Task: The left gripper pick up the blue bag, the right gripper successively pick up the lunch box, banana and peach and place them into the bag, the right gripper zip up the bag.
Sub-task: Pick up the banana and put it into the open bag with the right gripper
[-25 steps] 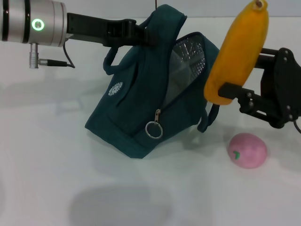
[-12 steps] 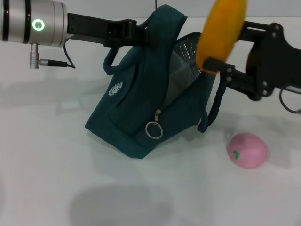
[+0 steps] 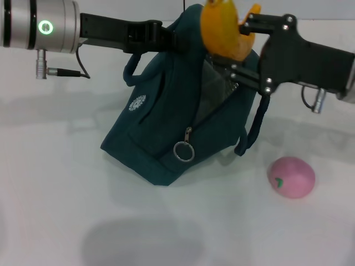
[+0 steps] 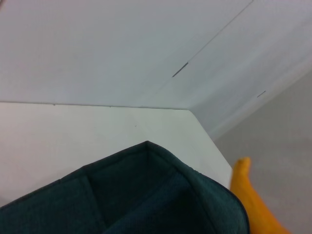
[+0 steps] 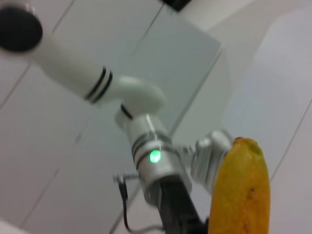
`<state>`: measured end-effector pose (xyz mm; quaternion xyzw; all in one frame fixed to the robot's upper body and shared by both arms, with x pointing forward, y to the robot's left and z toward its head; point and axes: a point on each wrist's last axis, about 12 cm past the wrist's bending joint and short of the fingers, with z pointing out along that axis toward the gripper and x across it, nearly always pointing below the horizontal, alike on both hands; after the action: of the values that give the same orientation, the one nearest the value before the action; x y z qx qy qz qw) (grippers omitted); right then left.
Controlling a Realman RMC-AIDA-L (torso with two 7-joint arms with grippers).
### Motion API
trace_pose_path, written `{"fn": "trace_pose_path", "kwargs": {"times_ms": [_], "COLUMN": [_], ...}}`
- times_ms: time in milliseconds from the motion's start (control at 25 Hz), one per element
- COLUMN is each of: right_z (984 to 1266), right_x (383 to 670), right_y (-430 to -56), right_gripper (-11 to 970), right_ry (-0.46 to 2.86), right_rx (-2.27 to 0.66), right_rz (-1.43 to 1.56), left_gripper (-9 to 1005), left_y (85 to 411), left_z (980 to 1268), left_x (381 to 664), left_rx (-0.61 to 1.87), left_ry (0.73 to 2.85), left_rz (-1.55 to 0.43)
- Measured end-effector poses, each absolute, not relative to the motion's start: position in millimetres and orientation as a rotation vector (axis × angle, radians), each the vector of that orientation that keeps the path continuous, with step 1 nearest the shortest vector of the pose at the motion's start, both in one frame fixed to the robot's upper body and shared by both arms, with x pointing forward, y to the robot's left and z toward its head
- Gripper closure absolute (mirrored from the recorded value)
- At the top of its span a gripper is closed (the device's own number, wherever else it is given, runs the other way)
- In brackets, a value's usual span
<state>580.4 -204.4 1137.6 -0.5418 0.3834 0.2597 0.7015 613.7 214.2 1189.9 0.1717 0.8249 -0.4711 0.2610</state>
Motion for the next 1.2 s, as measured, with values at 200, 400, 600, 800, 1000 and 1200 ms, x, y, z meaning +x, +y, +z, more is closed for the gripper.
{"fn": "trace_pose_path", "kwargs": {"times_ms": [200,400,600,800,1000,1200], "right_z": [1135.5,1128.7,1127.8,1123.9,1121.4,1122.0], "right_x": [589.2,591.0,585.5,579.9,579.1,579.1], "right_y": [-194.9,-188.4,-193.7,-204.1,-207.0,-195.6], "right_gripper": [528,528,528,528,527,527], "right_ry": [0.888,0.967,1.031,1.138,1.18,1.224], "right_rx": [-1.257,-1.296,-1.293,-1.32,-1.334,-1.442], "right_rz": [0.539,0.576,0.658,0.681,0.681,0.729], "left_gripper": [940,940,940,940,940,939], "left_y": [214.3,214.8,218.0,220.6,218.7,217.6], "left_z": [1189.9,1189.6,1190.0,1189.4,1188.3,1187.9], "left_x": [613.6,613.4,613.7,613.4,612.3,610.8], "left_rx": [0.465,0.463,0.459,0.452,0.458,0.467], "left_ry": [2.232,2.232,2.233,2.233,2.236,2.237], "left_rz": [-1.276,-1.276,-1.269,-1.266,-1.272,-1.284]}}
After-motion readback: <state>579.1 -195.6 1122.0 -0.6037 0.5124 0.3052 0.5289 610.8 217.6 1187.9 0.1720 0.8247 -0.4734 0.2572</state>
